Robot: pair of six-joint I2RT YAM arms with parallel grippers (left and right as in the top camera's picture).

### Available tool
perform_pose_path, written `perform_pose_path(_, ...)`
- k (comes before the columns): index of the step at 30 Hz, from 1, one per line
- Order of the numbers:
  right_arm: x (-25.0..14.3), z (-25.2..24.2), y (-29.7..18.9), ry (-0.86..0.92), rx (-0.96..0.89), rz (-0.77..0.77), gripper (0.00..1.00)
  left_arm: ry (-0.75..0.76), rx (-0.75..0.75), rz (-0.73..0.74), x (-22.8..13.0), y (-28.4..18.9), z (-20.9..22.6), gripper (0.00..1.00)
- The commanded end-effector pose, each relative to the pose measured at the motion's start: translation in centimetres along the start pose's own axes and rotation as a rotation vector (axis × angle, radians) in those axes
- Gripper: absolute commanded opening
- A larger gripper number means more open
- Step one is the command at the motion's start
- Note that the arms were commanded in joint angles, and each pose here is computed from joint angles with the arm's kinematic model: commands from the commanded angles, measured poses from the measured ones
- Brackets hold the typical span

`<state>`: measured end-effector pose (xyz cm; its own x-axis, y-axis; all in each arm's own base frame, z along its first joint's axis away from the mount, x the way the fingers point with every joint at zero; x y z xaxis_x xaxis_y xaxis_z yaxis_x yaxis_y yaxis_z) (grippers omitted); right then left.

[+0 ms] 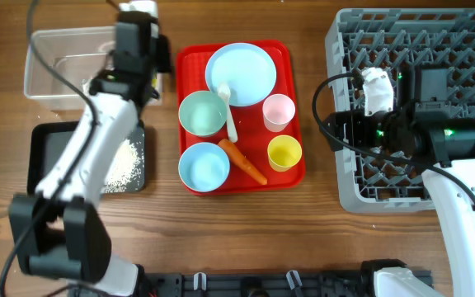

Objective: Sort waste into correct bins and load items into the dishwasher rack
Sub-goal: 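Grasp the red candy wrapper with the left gripper and drop it in the bin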

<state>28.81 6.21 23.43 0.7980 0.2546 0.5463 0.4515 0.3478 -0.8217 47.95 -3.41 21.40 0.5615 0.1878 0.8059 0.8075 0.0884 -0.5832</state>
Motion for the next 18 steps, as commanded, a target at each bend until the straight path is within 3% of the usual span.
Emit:
perform_pose_path(1,-0.3,-0.2,0.4,0.01,-0.008,0.019,1.0,-0.047,0.035,0.056,-1.7,4.7,4.6,0.11)
perform_pose_path(2,-0.3,-0.2,0.4,0.01,-0.008,0.018,1.0,-0.057,0.053,0.07,-2.3,5.7,5.5,0.32)
perform_pose_path(3,-0.3,-0.2,0.4,0.01,-0.008,0.018,1.0,-0.069,0.067,0.083,-3.0,6.7,6.3,0.63)
perform_pose_path(5,-0.3,-0.2,0.4,0.015,-0.008,0.018,1.0,-0.087,0.081,0.1,-3.6,7.3,6.9,1.0)
perform_pose_path(8,-0.3,-0.2,0.4,0.016,-0.008,0.018,1.0,-0.085,0.072,0.077,-2.8,6.7,6.5,1.0)
perform_pose_path(13,-0.3,-0.2,0.4,0.017,-0.008,0.019,1.0,-0.028,-0.037,0.048,-0.4,0.9,1.2,1.0)
perform_pose_path(16,-0.3,-0.2,0.4,0.017,-0.008,0.018,1.0,0.043,-0.191,0.175,-2.9,-3.6,-3.8,1.0)
perform_pose_path(18,-0.3,-0.2,0.4,0.016,-0.008,0.017,1.0,0.115,-0.26,0.322,-6.7,-6.0,-6.8,0.99)
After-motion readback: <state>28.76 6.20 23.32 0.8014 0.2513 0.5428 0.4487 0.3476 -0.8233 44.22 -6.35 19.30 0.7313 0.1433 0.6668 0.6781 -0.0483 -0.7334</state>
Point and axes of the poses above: each gripper's point midway between its finger pads, its own y axis out along the fingers, its own z axis along the line the jaws close on, x = y × z, the point moved 3 cm from there along -y, back along the fingers, and after that the axes turned 8 degrees about -y, right-handed, at the moved point
